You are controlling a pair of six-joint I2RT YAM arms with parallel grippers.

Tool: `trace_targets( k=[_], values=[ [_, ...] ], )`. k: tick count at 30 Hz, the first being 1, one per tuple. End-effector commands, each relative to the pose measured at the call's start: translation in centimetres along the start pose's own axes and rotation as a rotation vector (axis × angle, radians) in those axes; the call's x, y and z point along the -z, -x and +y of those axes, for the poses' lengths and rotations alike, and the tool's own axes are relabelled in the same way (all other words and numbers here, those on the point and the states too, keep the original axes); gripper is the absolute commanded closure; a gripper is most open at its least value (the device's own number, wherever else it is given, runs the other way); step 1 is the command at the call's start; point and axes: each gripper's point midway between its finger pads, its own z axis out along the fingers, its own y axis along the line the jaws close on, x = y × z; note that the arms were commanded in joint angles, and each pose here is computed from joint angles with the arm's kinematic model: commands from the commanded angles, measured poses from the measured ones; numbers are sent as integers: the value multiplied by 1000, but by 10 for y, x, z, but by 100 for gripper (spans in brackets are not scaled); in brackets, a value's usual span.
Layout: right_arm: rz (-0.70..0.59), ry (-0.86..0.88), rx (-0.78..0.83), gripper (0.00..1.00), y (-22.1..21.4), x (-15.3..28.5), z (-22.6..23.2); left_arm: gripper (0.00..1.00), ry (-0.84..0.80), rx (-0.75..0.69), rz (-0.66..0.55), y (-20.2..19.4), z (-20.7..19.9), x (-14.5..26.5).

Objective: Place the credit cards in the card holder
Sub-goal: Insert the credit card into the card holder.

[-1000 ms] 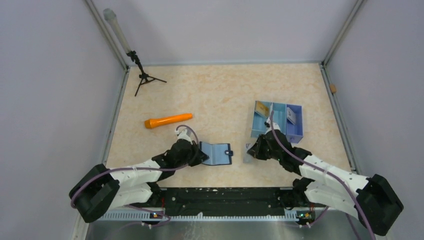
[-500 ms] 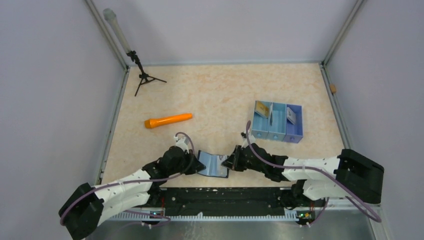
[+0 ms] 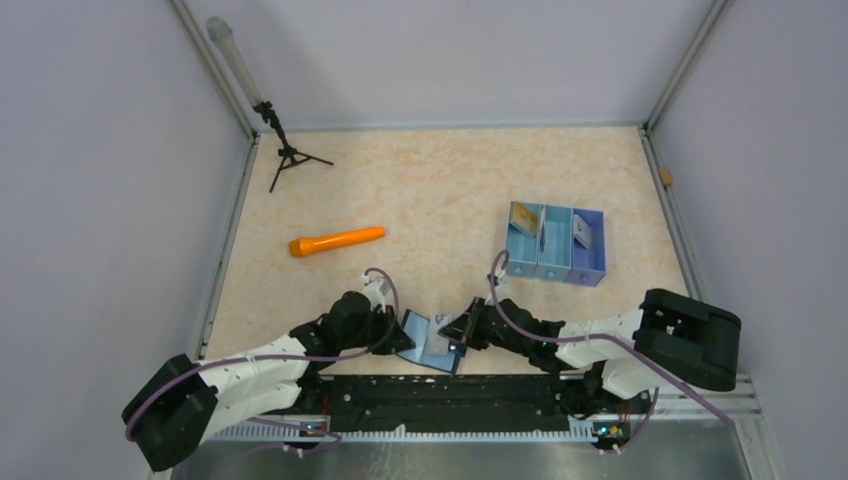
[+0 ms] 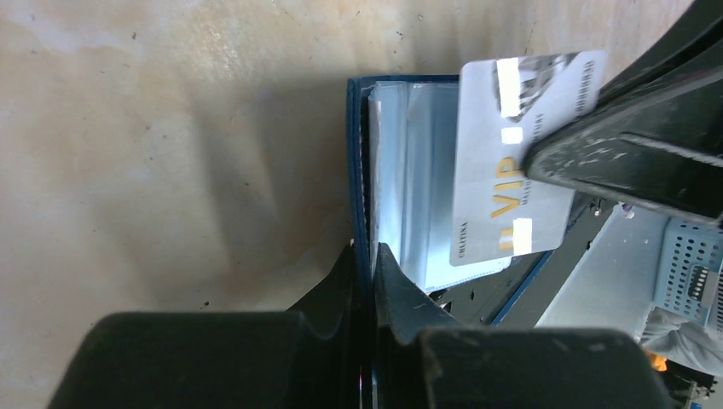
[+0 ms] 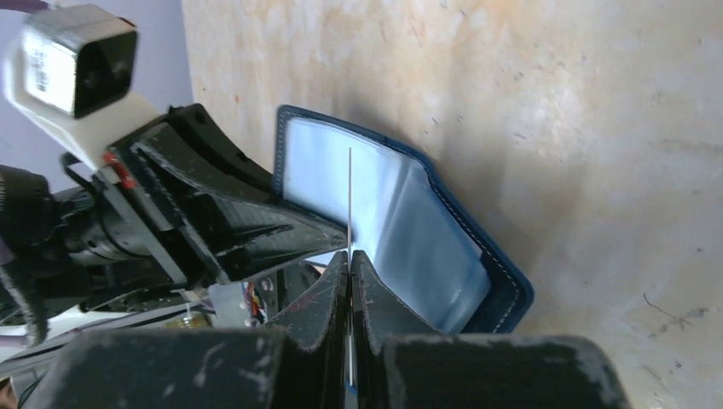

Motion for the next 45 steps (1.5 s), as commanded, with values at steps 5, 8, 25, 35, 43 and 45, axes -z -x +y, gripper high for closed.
trace_targets(
  k=[5, 8, 25, 35, 43, 45],
  values=[
    [-3, 10, -97, 100, -18, -4, -6, 100, -3, -18, 12, -4, 2, 0],
    [5, 18, -106, 100, -22, -5, -9, 100, -4, -20, 16, -5, 3, 0],
    [38, -22, -105, 100, -34, -19, -25, 100, -20, -24, 28, -7, 0, 0],
    [26, -57, -62, 100, -36, -25, -42, 100, -28, -25, 38, -8, -2, 0],
    [12, -78, -75, 100, -36, -29, -51, 99, -25, -21, 41, -8, -1, 0],
    [4, -86, -82, 100, -35, -29, -55, 97, -25, -19, 45, -9, -1, 0]
  ],
)
